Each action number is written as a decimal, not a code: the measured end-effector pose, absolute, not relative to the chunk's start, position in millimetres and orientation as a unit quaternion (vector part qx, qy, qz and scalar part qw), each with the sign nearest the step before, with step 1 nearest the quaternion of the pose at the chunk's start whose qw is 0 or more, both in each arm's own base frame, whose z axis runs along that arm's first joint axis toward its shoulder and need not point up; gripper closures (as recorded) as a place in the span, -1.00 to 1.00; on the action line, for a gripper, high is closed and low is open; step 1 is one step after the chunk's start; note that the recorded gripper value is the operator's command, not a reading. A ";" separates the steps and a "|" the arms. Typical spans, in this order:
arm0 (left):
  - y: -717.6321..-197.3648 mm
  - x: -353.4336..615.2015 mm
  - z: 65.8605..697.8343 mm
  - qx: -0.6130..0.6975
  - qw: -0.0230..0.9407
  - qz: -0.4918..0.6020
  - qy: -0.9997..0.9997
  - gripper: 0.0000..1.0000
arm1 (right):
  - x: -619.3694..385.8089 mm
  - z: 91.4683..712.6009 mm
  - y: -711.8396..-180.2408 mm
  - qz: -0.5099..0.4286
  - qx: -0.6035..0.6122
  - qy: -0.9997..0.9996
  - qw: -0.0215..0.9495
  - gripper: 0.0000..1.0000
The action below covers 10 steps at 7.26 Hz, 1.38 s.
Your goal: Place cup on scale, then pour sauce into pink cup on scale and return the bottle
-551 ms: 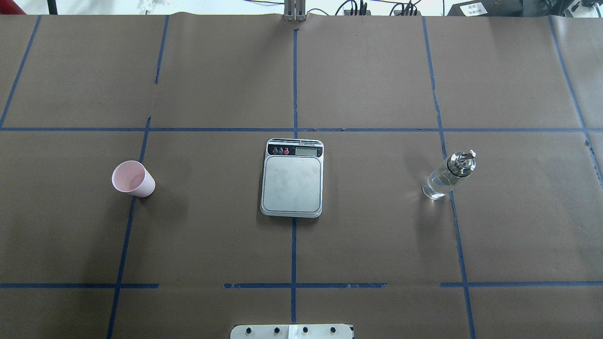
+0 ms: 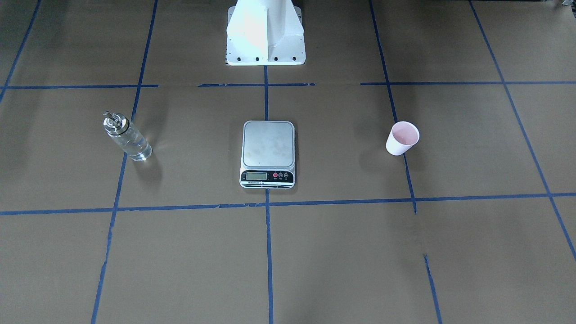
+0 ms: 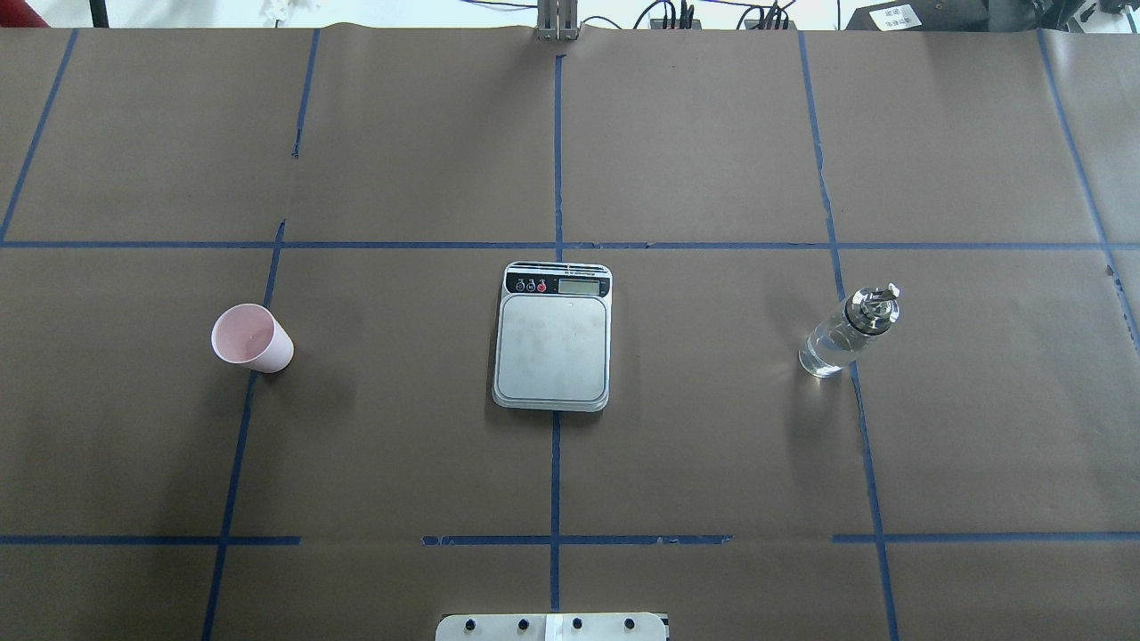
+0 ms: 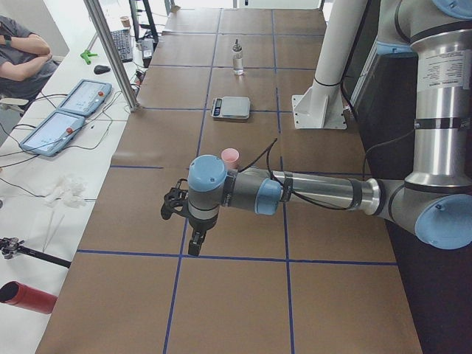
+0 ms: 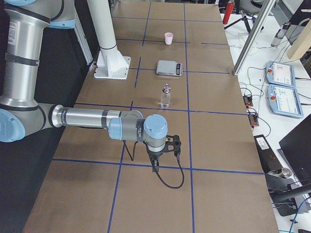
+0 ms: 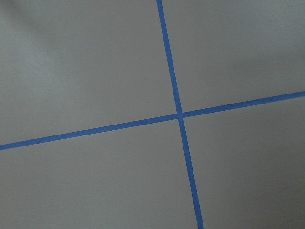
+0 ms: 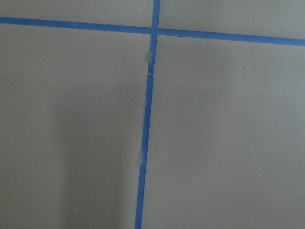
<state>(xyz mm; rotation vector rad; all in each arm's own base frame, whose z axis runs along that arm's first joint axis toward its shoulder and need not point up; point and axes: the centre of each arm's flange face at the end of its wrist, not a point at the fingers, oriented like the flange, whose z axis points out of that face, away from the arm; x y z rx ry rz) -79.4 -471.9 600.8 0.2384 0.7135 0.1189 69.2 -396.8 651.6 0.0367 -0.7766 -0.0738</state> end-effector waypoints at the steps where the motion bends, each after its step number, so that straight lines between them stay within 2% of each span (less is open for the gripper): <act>1: -473.3 -76.2 597.4 0.124 0.927 0.065 0.348 -1.00 | 67.6 648.6 -398.6 -0.041 0.027 -0.379 0.924 -1.00; 5: -488.8 -7.8 572.4 0.165 0.908 0.149 0.355 -1.00 | 62.9 620.5 -415.2 -0.089 0.139 -0.370 0.914 -1.00; 8: -506.0 1.4 511.1 0.308 0.860 0.203 0.353 -1.00 | 61.9 602.8 -423.1 -0.119 0.211 -0.362 0.900 -1.00; 10: -510.0 3.7 487.8 0.349 0.838 0.202 0.368 -1.00 | 61.6 602.3 -423.9 -0.122 0.219 -0.362 0.898 -1.00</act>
